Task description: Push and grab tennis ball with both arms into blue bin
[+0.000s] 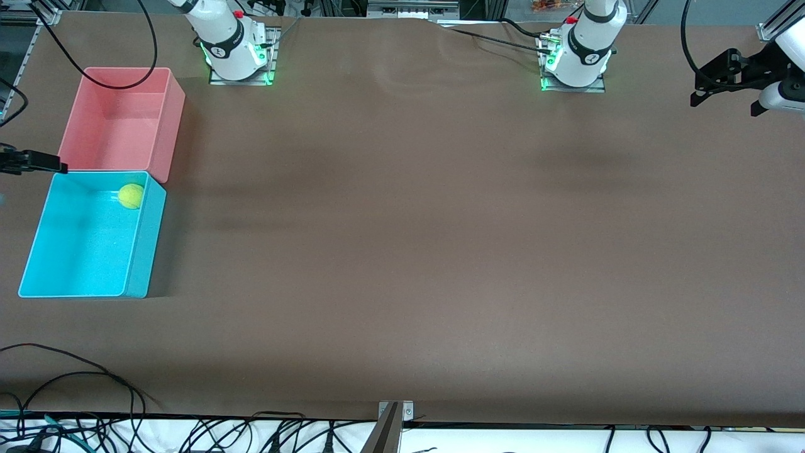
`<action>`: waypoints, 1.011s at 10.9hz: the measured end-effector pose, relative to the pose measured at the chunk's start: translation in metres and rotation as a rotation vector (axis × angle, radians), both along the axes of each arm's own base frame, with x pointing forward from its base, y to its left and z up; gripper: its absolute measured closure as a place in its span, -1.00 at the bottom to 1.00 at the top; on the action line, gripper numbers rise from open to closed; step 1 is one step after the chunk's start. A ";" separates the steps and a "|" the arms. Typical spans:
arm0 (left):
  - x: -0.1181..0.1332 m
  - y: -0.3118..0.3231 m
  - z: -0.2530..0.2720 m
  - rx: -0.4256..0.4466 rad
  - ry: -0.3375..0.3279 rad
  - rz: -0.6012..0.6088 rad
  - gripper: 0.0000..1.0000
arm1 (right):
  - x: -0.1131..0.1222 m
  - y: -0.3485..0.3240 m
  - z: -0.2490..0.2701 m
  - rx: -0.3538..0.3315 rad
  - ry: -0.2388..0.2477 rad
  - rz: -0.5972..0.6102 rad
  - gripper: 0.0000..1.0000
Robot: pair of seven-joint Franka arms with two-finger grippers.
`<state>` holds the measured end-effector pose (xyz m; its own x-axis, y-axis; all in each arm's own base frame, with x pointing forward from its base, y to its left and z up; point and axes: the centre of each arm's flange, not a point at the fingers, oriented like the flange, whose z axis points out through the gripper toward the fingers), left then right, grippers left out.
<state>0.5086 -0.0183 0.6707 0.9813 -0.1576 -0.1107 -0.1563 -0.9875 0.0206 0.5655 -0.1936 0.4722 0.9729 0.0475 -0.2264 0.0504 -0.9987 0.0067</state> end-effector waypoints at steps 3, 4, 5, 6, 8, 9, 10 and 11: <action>0.000 -0.001 0.000 0.000 -0.001 -0.002 -1.00 | 0.026 0.054 0.022 -0.006 -0.059 0.047 -1.00; 0.000 -0.001 0.000 0.000 -0.001 -0.002 -1.00 | 0.031 0.070 0.034 -0.011 -0.086 0.037 -1.00; 0.000 -0.001 0.000 0.000 -0.001 -0.002 -1.00 | 0.032 0.081 0.049 -0.013 -0.118 0.027 -1.00; 0.000 -0.001 0.001 0.000 -0.001 -0.002 -1.00 | 0.029 0.088 0.067 -0.009 -0.153 0.034 -1.00; 0.000 -0.001 0.001 0.000 -0.002 -0.001 -1.00 | 0.020 0.104 0.097 0.009 -0.211 0.064 -1.00; 0.000 -0.001 0.001 0.000 -0.002 -0.001 -1.00 | 0.018 0.114 0.102 0.013 -0.219 0.070 -1.00; 0.000 0.000 0.001 0.000 -0.002 -0.001 -1.00 | 0.019 0.120 0.100 0.014 -0.217 0.062 -1.00; 0.000 0.000 0.001 0.000 -0.002 0.001 -1.00 | 0.020 0.122 0.098 0.014 -0.217 0.062 -1.00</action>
<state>0.5086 -0.0180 0.6715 0.9816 -0.1570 -0.1090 -0.1557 -0.9876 0.0204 0.5855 -0.0712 0.5706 0.9938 0.1108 -0.0105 0.1109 -0.9938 0.0099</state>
